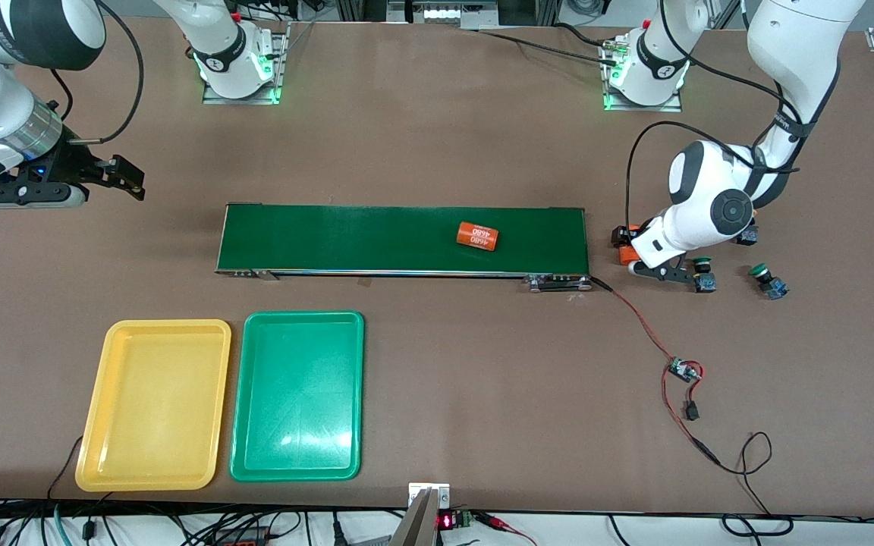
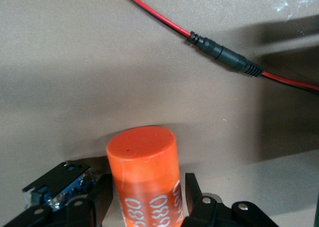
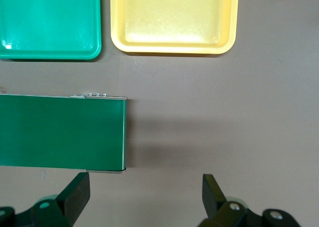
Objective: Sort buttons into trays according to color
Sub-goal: 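Grasp the second orange cylinder with the left gripper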
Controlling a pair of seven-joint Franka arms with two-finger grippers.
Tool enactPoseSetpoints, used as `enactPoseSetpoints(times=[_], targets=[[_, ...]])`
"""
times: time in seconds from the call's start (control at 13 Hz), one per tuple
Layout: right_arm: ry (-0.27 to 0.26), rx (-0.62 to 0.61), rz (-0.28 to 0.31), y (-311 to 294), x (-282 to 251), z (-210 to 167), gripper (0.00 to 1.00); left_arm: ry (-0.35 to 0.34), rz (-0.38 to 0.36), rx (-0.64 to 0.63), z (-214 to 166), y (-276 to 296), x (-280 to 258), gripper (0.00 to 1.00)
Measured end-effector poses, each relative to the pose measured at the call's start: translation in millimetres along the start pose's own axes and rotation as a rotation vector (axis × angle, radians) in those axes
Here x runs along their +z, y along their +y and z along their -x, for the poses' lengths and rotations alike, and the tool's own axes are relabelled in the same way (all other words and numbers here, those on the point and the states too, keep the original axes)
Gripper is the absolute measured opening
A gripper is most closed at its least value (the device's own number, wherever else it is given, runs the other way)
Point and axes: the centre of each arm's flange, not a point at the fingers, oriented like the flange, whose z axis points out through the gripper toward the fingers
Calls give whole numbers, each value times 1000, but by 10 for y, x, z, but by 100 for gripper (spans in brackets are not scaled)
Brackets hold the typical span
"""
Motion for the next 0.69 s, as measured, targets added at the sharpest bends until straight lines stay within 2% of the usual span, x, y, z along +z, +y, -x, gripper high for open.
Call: enactPoseSetpoints(times=[0.08, 0.15, 0.38, 0.54, 0.69], targets=[[-1, 2, 0, 7, -1, 1, 100, 1, 0, 0, -2, 0, -3, 53], [-1, 2, 0, 8, -1, 0, 100, 3, 0, 0, -10, 0, -14, 51], [-1, 3, 0, 10, 0, -2, 100, 56, -11, 16, -86, 21, -256, 51], [-1, 3, 0, 10, 0, -3, 100, 93, -28, 77, -116, 91, -589, 51], [-2, 3, -1, 12, 0, -3, 100, 75, -43, 138, -114, 243, -943, 51]])
